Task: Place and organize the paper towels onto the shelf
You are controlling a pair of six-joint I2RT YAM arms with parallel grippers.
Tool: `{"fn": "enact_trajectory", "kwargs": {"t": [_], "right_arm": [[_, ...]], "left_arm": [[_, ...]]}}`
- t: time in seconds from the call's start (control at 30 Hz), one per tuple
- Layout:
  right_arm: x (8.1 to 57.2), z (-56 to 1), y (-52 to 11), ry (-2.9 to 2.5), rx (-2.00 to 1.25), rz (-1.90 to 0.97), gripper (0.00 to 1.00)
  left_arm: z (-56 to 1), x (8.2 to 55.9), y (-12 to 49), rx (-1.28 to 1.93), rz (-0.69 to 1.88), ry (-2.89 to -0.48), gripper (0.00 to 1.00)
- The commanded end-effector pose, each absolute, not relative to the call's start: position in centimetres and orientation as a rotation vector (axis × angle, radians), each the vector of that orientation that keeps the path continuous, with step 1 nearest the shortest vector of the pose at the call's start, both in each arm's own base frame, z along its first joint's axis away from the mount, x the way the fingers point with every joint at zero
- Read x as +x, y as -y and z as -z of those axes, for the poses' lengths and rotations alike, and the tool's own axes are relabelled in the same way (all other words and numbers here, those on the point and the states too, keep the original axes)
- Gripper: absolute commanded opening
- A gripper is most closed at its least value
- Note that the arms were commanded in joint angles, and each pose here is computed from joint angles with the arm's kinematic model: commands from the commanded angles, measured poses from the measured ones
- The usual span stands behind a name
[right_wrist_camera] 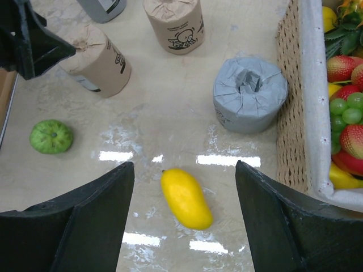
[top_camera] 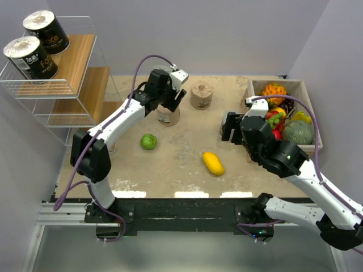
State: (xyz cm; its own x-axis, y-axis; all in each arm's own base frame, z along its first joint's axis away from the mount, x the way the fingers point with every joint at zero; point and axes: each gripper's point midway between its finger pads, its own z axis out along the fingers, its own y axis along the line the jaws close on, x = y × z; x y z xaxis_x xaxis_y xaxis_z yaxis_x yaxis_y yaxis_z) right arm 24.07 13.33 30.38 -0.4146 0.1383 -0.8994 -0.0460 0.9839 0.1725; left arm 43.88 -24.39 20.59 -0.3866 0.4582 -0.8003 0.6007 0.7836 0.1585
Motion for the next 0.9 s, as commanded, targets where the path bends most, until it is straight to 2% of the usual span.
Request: {"fn": "enact_trajectory", "kwargs": {"t": [0.0,0.37,0.87], "right_arm": [[24.4,-31.3,-13.3,-1.946,0.069,-0.212,0.76],[24.7,-31.7,-13.3,-1.916,0.059,-0.206,0.77],[24.5,-31.7,-13.2,-1.913,0.068,-0.218,0.77]], "left_arm": [[-22.9,47.4,25.7,0.697,0.172,-1.99,0.72],[-16.9,47.9,26.4,0.653,0.195,-2.138,0.7],[-12.1,47.0,25.6,0.668,0.167,-2.23,0.67]]}}
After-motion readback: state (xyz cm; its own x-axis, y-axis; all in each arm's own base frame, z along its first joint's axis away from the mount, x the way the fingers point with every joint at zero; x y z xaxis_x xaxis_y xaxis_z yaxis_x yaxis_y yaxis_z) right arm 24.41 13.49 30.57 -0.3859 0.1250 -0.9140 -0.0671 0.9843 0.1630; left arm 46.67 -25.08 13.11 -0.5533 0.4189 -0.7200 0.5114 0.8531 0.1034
